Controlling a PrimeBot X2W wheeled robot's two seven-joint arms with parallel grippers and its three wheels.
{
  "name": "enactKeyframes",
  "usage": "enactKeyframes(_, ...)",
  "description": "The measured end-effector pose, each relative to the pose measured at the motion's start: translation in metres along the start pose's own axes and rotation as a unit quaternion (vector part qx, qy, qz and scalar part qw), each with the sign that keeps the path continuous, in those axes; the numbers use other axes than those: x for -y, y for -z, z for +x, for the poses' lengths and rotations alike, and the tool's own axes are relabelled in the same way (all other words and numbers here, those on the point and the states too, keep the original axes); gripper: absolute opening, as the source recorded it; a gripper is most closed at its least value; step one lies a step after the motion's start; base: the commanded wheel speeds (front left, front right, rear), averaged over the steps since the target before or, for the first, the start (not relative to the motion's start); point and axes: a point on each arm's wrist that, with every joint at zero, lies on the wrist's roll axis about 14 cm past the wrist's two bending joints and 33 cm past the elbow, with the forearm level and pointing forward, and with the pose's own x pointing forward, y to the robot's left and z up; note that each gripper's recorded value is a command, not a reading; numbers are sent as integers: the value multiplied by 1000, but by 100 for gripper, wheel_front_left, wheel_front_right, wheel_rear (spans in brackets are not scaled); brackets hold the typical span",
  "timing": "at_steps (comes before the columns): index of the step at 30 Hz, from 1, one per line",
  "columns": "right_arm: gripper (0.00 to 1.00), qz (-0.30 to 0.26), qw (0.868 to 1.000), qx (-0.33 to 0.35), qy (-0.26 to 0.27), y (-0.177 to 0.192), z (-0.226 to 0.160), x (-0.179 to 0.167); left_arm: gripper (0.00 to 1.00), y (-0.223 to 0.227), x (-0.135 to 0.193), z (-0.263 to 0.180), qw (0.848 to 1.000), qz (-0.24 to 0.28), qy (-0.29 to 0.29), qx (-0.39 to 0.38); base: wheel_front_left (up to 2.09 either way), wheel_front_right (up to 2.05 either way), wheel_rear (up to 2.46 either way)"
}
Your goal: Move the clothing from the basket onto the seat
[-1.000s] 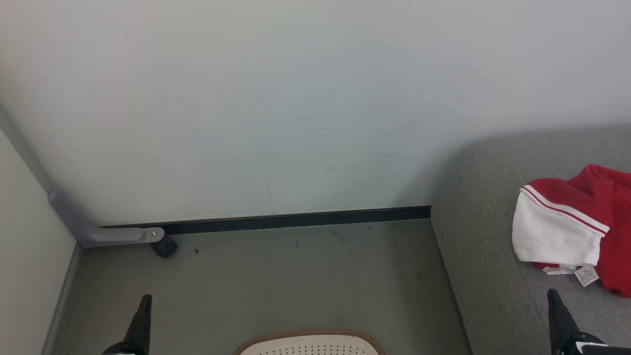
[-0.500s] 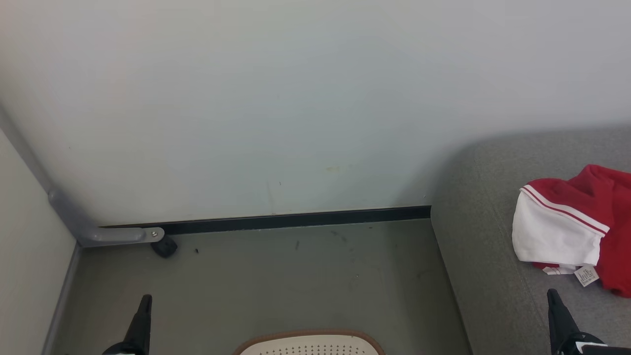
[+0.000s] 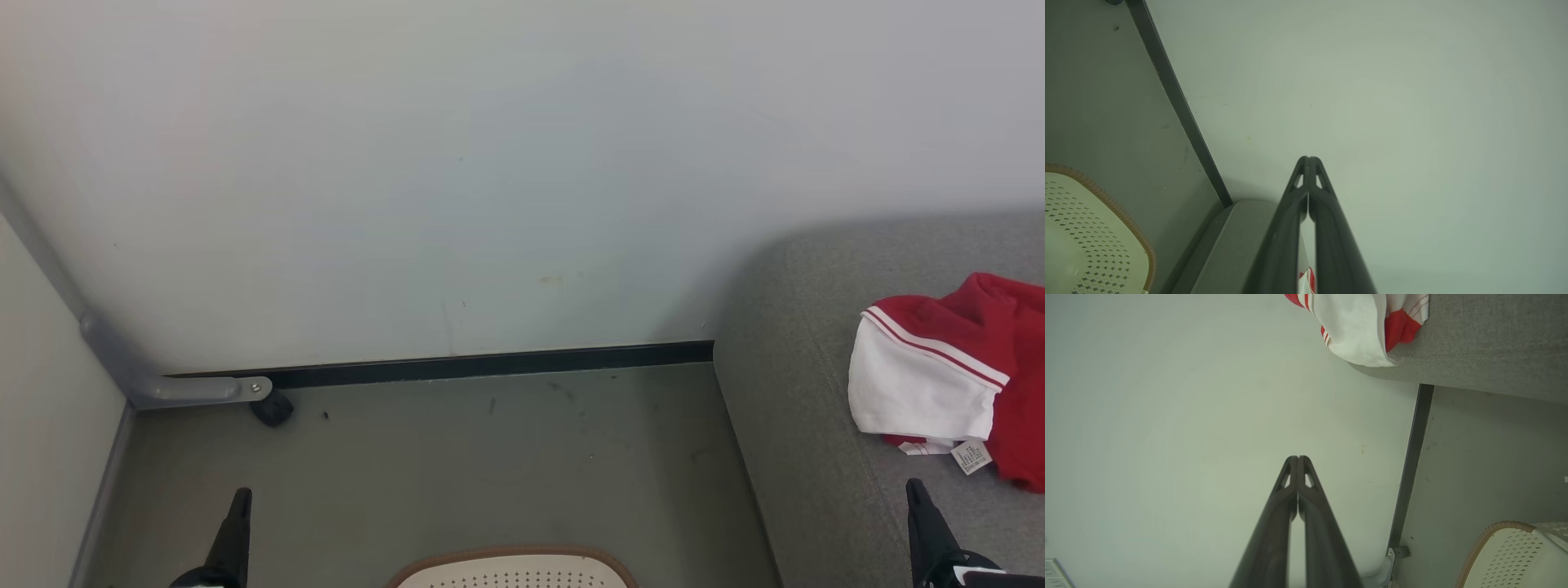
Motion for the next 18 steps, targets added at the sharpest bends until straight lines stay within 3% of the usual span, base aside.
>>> enactKeyframes(18,0,1,1000,0,0,0,0,0,0,0,0,0,1000,0,0,0,0,0,0)
